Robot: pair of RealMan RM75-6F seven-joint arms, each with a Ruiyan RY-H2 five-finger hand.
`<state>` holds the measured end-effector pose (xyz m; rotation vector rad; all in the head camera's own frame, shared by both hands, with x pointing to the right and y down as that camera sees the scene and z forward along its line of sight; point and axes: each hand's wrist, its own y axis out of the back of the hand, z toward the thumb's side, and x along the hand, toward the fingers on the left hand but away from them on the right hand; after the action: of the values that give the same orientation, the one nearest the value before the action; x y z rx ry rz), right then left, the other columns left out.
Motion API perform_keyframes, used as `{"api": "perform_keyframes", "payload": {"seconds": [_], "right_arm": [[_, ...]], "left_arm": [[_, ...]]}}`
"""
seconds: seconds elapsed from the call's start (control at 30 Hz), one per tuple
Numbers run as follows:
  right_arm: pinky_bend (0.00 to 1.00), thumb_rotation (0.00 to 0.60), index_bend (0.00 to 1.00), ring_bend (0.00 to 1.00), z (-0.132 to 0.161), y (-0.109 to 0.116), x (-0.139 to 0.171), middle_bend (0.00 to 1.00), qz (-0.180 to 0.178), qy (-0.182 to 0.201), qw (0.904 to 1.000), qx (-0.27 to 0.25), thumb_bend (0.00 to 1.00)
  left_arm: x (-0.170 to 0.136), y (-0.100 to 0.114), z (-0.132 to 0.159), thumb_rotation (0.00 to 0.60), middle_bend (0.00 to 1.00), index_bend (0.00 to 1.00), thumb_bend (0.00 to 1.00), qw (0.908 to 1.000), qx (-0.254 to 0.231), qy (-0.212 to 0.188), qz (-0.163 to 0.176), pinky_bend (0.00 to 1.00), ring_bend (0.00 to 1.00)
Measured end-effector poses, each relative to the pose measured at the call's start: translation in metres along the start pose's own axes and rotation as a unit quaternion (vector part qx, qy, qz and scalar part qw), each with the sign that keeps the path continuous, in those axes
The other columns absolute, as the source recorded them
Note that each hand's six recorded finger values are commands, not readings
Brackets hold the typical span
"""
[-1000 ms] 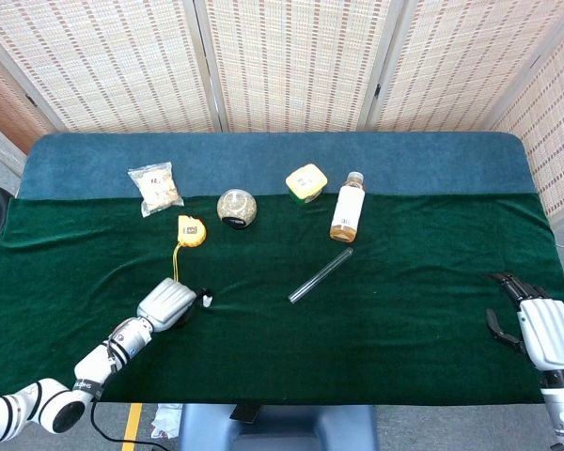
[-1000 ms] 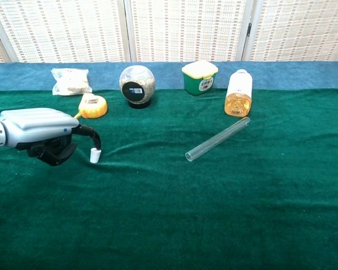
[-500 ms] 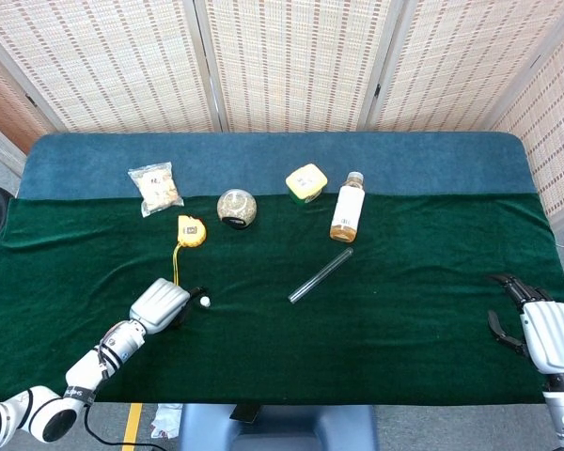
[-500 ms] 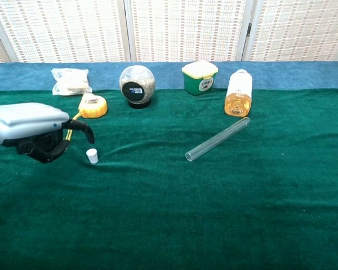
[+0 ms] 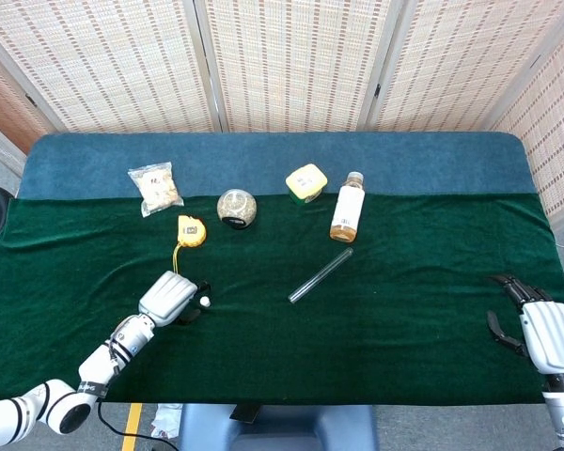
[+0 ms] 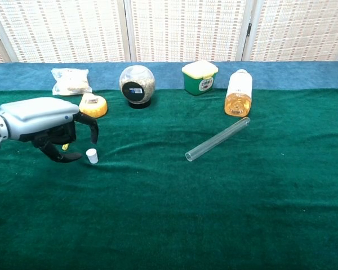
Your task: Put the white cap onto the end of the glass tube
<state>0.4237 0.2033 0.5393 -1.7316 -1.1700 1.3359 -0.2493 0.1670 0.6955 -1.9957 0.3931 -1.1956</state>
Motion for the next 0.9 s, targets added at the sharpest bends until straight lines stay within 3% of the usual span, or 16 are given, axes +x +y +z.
{"api": "perform_keyframes", "payload": {"seconds": [0.9], "right_arm": [[0.35,0.6,0.24,0.38,-0.006,-0.001,0.001,0.3,0.004,-0.008,1.0,-0.003,0.53]], "left_arm": [[0.013,-0.015,-0.002,0.6,1.0,0.47,0.41,0.9999,0.005,0.013,0.003,0.81,0.91]]}}
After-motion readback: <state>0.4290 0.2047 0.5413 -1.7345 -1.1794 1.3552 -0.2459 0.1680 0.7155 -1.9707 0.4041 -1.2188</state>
